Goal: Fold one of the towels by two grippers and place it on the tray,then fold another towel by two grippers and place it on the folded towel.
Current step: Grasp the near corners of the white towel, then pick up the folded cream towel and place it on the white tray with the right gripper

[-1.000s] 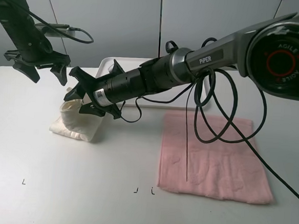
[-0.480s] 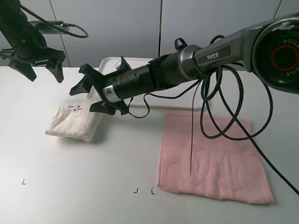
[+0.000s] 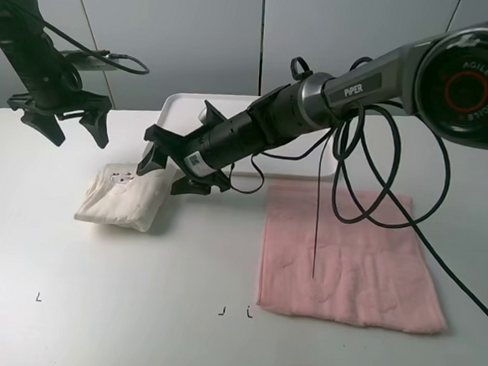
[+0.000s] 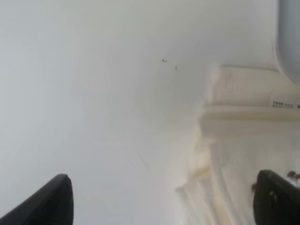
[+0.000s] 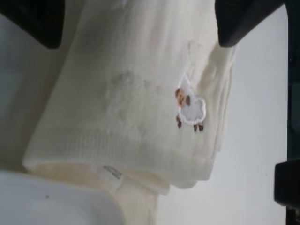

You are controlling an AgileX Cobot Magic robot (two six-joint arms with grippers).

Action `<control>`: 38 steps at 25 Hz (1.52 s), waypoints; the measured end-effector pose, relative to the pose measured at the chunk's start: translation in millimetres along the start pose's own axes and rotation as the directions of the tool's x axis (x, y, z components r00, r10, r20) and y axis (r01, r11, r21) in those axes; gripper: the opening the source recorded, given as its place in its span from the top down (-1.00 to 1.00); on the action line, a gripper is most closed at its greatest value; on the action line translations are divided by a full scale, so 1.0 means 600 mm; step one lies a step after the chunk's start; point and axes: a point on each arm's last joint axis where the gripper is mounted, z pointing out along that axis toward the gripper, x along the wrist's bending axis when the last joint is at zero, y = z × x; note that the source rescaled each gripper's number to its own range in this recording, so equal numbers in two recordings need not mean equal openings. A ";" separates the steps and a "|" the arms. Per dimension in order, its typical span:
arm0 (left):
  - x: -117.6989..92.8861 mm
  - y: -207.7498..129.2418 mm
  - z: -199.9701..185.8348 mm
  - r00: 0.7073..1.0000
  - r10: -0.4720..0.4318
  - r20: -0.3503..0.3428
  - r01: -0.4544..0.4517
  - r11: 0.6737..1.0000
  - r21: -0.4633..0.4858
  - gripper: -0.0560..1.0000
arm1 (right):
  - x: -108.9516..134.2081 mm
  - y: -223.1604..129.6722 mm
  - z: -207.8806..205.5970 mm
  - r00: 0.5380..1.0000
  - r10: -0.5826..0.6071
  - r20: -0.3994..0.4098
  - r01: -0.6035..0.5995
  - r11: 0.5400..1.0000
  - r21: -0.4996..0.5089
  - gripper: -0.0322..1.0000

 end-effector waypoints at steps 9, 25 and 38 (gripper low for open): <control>0.000 0.000 0.001 1.000 0.004 0.000 -0.004 1.000 0.002 -0.97 | -0.017 -0.003 0.013 0.999 0.031 0.040 -0.030 0.999 -0.014 -0.45; 0.000 0.000 0.001 1.000 0.002 0.004 -0.002 1.000 0.002 -0.97 | -0.015 -0.020 0.042 0.999 -0.003 0.043 0.005 0.999 -0.033 0.82; -0.005 -0.002 0.001 1.000 -0.001 0.032 0.000 1.000 0.011 -0.97 | 0.044 0.007 -0.012 0.992 -0.117 -0.037 0.113 0.988 -0.103 0.82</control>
